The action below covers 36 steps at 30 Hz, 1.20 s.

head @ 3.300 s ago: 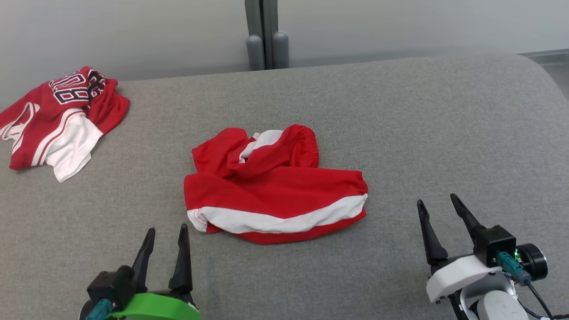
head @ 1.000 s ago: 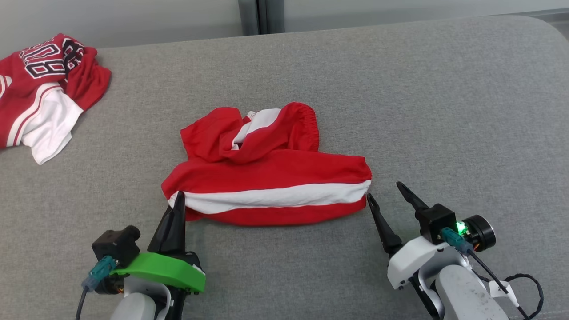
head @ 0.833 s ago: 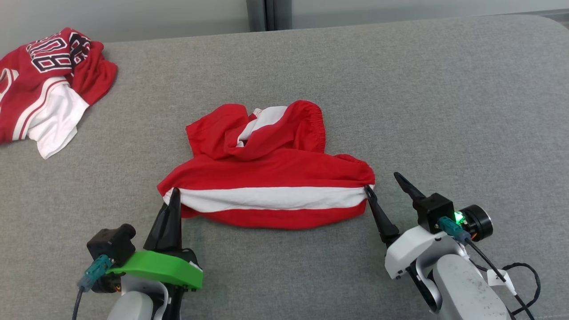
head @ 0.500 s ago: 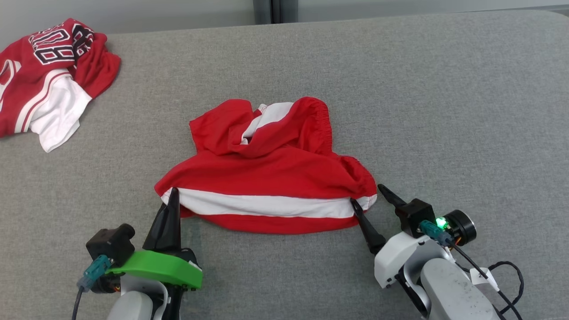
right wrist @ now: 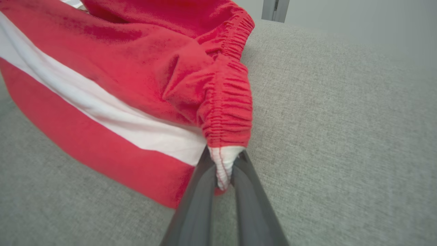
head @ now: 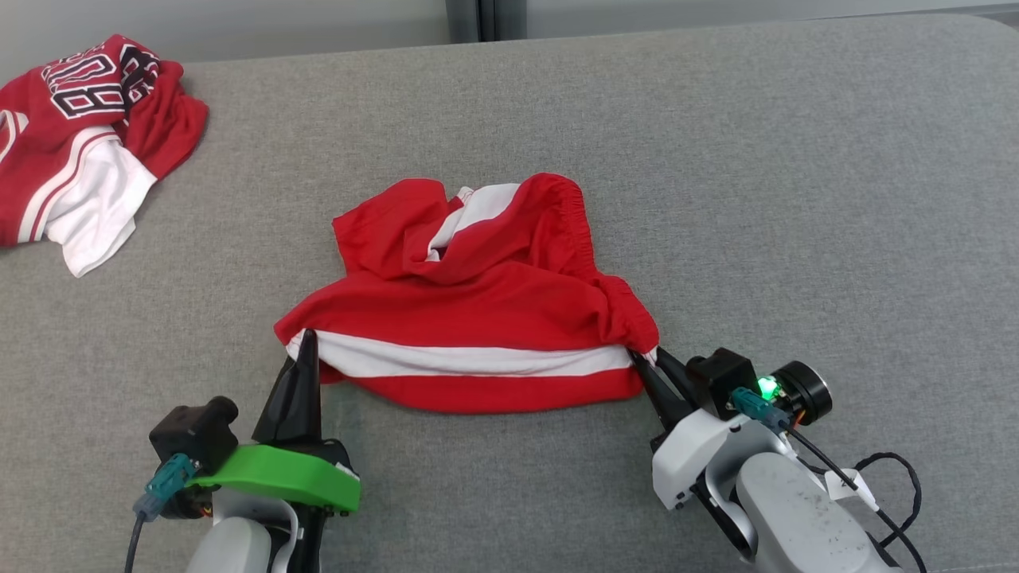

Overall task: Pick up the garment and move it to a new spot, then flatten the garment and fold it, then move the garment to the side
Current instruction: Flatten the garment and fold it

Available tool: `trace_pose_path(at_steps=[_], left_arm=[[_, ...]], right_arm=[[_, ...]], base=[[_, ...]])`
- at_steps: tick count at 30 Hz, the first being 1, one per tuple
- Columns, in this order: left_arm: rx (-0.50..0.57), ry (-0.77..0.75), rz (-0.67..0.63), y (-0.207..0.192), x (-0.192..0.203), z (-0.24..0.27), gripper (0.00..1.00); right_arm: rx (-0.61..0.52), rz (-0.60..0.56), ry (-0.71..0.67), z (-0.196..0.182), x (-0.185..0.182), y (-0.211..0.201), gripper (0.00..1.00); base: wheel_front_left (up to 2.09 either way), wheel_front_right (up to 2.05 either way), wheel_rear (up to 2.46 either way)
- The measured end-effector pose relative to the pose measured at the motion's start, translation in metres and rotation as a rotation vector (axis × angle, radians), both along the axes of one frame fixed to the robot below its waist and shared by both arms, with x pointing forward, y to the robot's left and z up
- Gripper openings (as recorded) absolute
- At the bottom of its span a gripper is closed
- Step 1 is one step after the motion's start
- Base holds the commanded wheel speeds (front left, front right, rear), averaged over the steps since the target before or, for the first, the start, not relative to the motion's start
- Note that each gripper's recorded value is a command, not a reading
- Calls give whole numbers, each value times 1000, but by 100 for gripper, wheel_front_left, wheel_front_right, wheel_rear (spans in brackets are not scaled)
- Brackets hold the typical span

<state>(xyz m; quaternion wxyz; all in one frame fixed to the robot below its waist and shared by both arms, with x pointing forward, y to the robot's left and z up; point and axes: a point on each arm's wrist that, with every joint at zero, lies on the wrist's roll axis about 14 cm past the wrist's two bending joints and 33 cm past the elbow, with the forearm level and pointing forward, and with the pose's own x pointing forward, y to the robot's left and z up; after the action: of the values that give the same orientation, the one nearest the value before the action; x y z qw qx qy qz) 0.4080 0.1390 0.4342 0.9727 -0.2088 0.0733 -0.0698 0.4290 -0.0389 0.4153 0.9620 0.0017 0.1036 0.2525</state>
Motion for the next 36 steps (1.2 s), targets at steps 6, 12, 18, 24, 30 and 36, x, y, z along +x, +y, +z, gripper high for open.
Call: trace_pose_path(at_steps=[6,12,18,24,30,36], left_arm=[[17,-97,-37,-6,5,30,0],[48,-264,-102,-15,9,83,0],[90,-500,-195,-24,4,162,0],[174,-764,-283,-31,-18,256,0],[262,-930,-393,-53,-47,329,0],[331,-868,-453,-59,-30,329,0]], right_arm=[[31,-16,-90,30,2,-2,0],[95,-46,-258,91,8,-8,0],[157,-53,-460,164,0,-17,0],[209,-60,-681,249,-25,-37,0],[218,-72,-890,327,-62,-58,0],[190,-95,-912,344,-61,-69,0]], base=[[0,0,0],[0,0,0],[0,0,0],[0,0,0],[0,0,0],[0,0,0]])
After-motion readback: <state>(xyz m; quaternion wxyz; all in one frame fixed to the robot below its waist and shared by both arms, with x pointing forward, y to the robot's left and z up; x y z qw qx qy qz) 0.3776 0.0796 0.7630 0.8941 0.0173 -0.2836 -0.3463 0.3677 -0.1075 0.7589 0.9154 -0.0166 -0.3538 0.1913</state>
